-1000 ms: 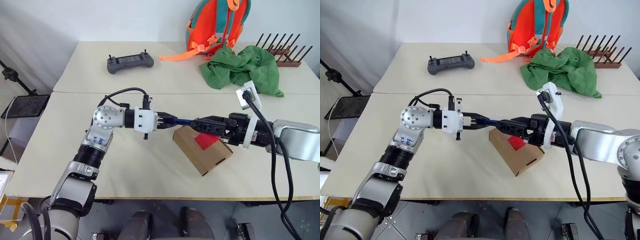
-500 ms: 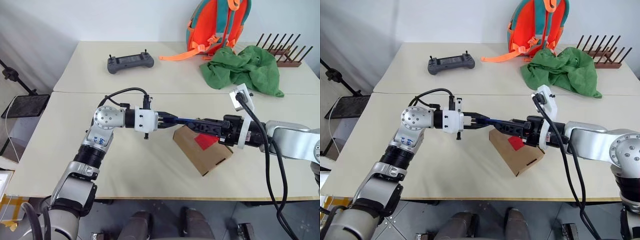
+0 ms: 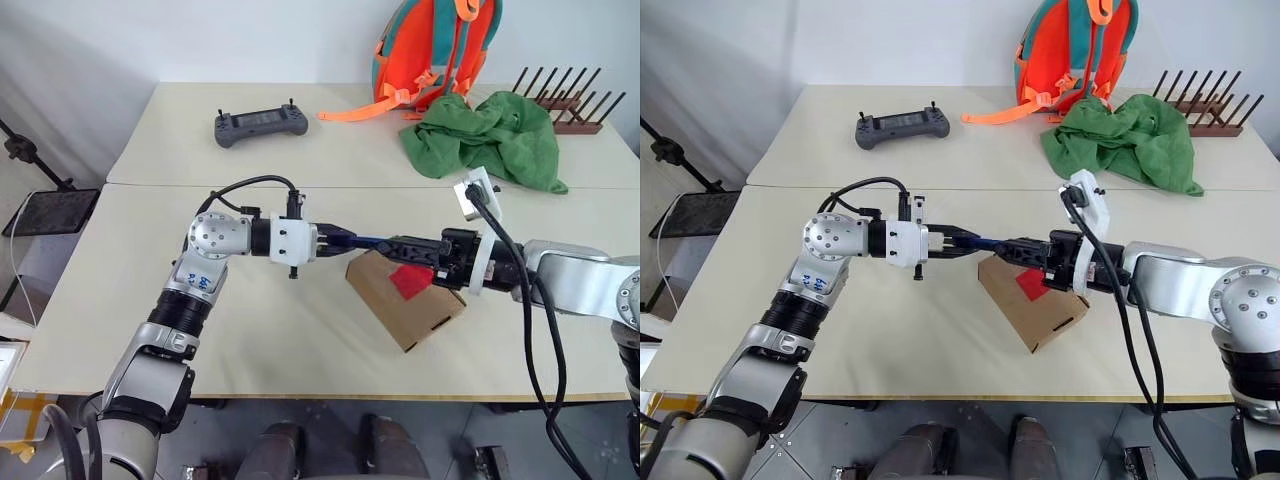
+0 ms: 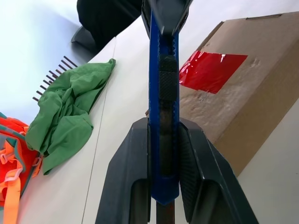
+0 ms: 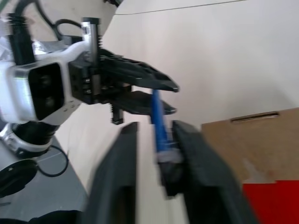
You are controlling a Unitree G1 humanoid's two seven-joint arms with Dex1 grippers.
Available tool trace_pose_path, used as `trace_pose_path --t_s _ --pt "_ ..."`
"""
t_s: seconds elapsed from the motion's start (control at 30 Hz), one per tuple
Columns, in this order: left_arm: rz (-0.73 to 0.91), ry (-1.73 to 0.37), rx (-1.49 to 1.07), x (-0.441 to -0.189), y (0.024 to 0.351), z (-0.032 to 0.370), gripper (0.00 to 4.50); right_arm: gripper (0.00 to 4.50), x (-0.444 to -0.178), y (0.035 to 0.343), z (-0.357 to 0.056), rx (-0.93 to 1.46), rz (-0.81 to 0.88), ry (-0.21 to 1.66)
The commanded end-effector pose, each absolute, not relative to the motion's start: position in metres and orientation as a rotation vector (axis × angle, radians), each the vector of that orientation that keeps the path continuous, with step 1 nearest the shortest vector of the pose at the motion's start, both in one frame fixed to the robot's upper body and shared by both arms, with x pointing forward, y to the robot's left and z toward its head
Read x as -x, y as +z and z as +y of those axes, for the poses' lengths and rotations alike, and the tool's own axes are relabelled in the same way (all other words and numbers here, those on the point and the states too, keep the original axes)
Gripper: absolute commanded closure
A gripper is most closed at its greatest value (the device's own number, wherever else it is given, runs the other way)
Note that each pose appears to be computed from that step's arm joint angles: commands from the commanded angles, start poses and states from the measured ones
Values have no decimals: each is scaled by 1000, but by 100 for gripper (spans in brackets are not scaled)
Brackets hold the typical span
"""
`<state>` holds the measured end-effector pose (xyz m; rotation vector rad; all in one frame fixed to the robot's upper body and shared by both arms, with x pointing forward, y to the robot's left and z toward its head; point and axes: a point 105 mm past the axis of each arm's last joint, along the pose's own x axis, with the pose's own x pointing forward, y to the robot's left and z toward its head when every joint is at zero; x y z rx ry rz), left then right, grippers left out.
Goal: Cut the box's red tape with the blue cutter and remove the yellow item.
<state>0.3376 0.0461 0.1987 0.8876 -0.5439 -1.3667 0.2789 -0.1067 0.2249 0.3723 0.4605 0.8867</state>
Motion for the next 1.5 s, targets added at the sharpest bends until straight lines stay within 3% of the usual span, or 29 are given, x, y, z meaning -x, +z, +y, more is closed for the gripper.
trace_pose_path --t_s 0.03,0.17,0.3,0.4,0.57,0.67,0.77,0.97,1.17,1.33,1.5 --pt "-588 -1363 -916 -335 206 42 407 435 -275 236 -99 -367 421 944" --pt "-586 -1382 -900 -332 205 41 407 435 -276 236 -99 -362 418 944" --pt "-573 -1384 -752 -329 214 38 276 435 -276 238 -101 -349 402 948" --pt "-552 -1330 -518 -332 239 52 187 435 -270 249 -106 -316 370 969" --pt "-525 -1222 -246 -345 281 86 187 435 -266 258 -138 -150 365 871" --pt "-488 -1225 -208 -349 285 89 187 435 -266 267 -164 -13 372 782" --pt "-367 -1288 -211 -350 260 78 248 435 -260 274 -180 133 393 709" --pt "-209 -1526 -127 -321 209 12 438 435 -251 274 -194 287 410 636" --pt "-27 -1507 -148 -310 166 -3 450 435 -247 269 -174 312 343 666" --pt "43 -1377 -169 -327 158 -5 450 435 -249 250 -179 354 351 597" --pt "74 -1384 -175 -321 148 -11 450 435 -254 242 -189 331 363 487"
